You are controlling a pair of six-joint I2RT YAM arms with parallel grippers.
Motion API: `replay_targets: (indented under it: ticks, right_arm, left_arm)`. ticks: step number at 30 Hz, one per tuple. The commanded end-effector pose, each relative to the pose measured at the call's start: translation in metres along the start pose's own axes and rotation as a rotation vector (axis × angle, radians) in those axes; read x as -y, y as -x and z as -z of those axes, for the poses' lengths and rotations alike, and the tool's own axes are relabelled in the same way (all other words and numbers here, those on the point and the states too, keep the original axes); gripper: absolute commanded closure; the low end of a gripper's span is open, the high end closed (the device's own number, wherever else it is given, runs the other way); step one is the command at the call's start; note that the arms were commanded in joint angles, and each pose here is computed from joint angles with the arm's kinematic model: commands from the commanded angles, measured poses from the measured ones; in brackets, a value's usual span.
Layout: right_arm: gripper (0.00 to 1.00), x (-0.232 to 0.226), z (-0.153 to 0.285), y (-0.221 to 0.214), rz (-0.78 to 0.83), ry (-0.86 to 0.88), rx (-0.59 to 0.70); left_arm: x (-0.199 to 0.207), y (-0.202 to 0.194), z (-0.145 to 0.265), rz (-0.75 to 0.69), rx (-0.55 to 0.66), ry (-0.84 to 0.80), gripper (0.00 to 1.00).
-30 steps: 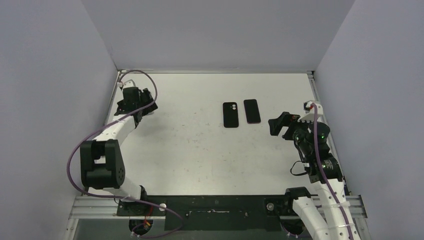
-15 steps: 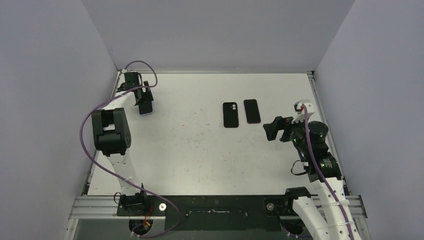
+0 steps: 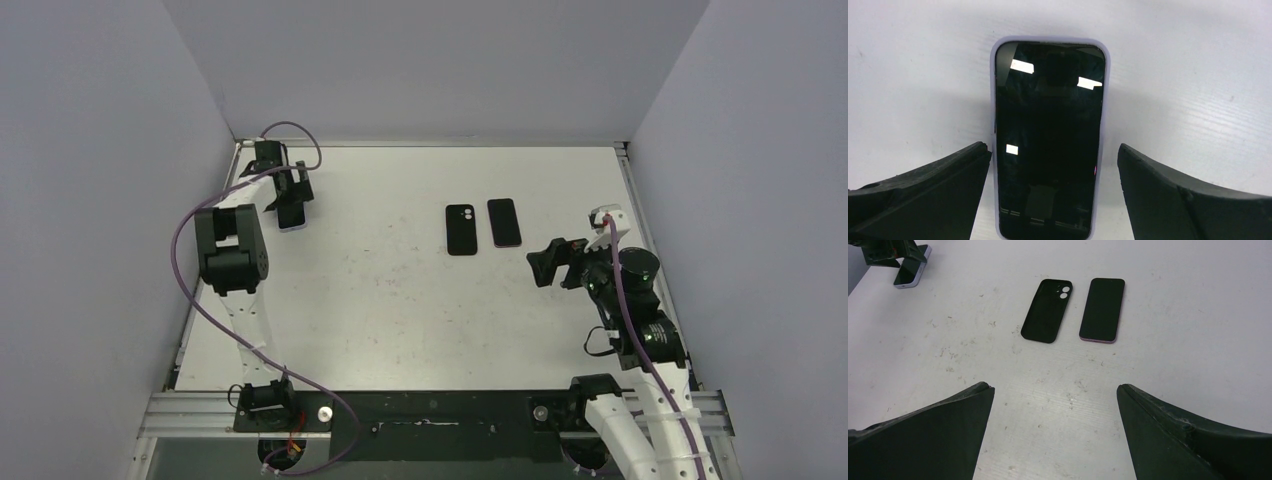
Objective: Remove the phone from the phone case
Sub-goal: Pick up the phone at the center of the board.
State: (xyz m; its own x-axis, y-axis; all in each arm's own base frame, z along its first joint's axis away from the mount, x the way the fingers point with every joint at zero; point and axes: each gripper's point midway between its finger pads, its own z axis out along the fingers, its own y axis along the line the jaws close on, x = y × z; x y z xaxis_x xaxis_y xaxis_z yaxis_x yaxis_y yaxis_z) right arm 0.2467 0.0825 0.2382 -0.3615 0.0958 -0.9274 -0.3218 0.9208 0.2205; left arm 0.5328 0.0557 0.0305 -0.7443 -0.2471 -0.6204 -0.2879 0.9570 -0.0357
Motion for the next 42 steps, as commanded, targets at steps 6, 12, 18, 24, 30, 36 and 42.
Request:
replay_targets:
  ticks: [6, 12, 18, 24, 30, 36, 42]
  right_arm:
    - [0.0, -0.005, 0.014, 0.011, 0.021, 0.004, 0.033]
    - [0.0, -0.007, 0.017, 0.009, 0.018, 0.01, 0.028]
    - [0.0, -0.01, 0.017, 0.004, 0.011, 0.026, 0.015]
    - [0.0, -0.018, 0.012, -0.001, -0.021, 0.079, -0.012]
    - [0.0, -0.03, 0.002, -0.005, -0.054, 0.157, -0.018]
    - [0.0, -0.041, -0.01, -0.017, -0.114, 0.225, -0.052]
    - [0.0, -0.048, -0.022, -0.034, -0.18, 0.263, -0.104]
  left_arm:
    - [-0.014, 0.003, -0.018, -0.006, -0.044, 0.06, 0.03]
    - [-0.014, -0.021, -0.022, -0.022, -0.114, 0.05, 0.08]
    - [-0.002, -0.047, -0.011, 0.01, -0.165, -0.032, 0.27]
    - [0.014, -0.064, 0.021, 0.085, -0.168, -0.124, 0.56]
    - [0.038, -0.084, 0.069, 0.189, -0.16, -0.267, 0.69]
    - [0.067, -0.127, 0.115, 0.278, -0.179, -0.409, 0.78]
    - [0.099, -0.164, 0.156, 0.296, -0.203, -0.516, 0.86]
